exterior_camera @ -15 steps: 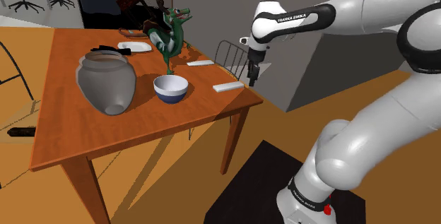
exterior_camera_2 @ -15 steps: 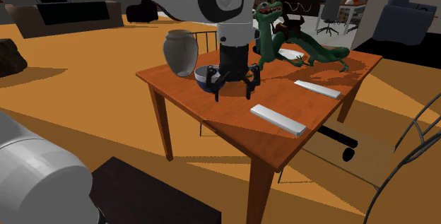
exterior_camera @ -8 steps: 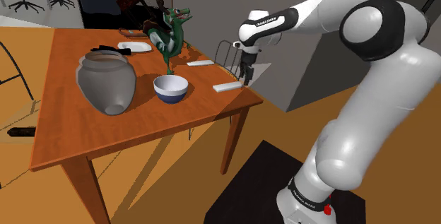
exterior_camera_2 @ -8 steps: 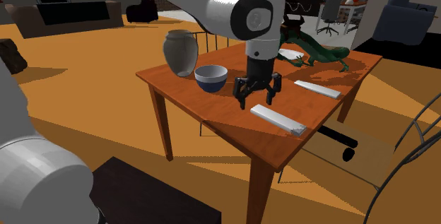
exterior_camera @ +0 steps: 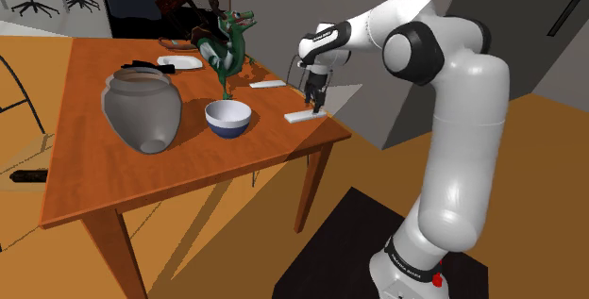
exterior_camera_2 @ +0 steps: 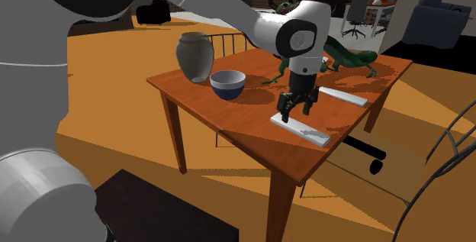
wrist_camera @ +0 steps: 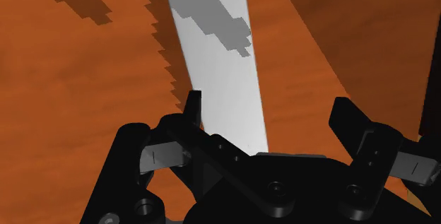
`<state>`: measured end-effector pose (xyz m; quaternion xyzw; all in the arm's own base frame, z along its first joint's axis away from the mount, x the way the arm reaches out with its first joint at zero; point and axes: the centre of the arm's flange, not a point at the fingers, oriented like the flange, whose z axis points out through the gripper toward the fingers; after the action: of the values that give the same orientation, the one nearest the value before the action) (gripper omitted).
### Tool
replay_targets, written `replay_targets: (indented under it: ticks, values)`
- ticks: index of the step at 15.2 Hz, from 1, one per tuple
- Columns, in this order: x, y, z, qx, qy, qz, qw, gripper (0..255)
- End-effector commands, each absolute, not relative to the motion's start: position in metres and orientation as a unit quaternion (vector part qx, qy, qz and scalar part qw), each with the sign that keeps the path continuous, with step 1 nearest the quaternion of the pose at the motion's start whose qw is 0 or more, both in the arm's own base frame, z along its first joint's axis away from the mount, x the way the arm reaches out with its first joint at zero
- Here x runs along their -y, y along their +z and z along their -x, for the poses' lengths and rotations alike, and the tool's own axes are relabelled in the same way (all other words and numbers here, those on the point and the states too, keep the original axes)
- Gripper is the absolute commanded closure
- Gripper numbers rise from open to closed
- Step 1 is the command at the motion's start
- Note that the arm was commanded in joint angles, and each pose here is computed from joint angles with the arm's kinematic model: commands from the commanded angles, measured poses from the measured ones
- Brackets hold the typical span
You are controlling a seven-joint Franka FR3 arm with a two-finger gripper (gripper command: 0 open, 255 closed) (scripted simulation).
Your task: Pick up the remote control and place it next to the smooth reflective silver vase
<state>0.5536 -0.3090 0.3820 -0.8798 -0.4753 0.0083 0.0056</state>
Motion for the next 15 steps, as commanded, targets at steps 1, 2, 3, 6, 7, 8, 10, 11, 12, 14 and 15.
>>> replay_targets:
  ticks: [1,2,3,6,7,8,10,11,12,14,15]
  values:
    - [0.318,0.368,-0.575,0.500,0.006,0.866,0.008,0]
    - [0.319,0.366,-0.579,0.504,0.006,0.864,0.008,0]
    - [0.319,0.361,-0.579,0.504,0.006,0.864,0.008,0]
    - [0.319,0.345,-0.578,0.504,0.006,0.864,0.008,0]
    - [0.319,0.340,-0.578,0.504,0.006,0.864,0.008,0]
    - [0.319,0.334,-0.578,0.504,0.006,0.864,0.008,0]
    - [0.318,0.326,-0.578,0.504,0.006,0.864,0.008,0]
    - [0.318,0.326,-0.578,0.504,0.006,0.864,0.008,0]
    - [0.318,0.326,-0.578,0.504,0.006,0.864,0.008,0]
    - [0.318,0.326,-0.578,0.504,0.006,0.864,0.008,0]
    - [0.318,0.326,-0.578,0.504,0.006,0.864,0.008,0]
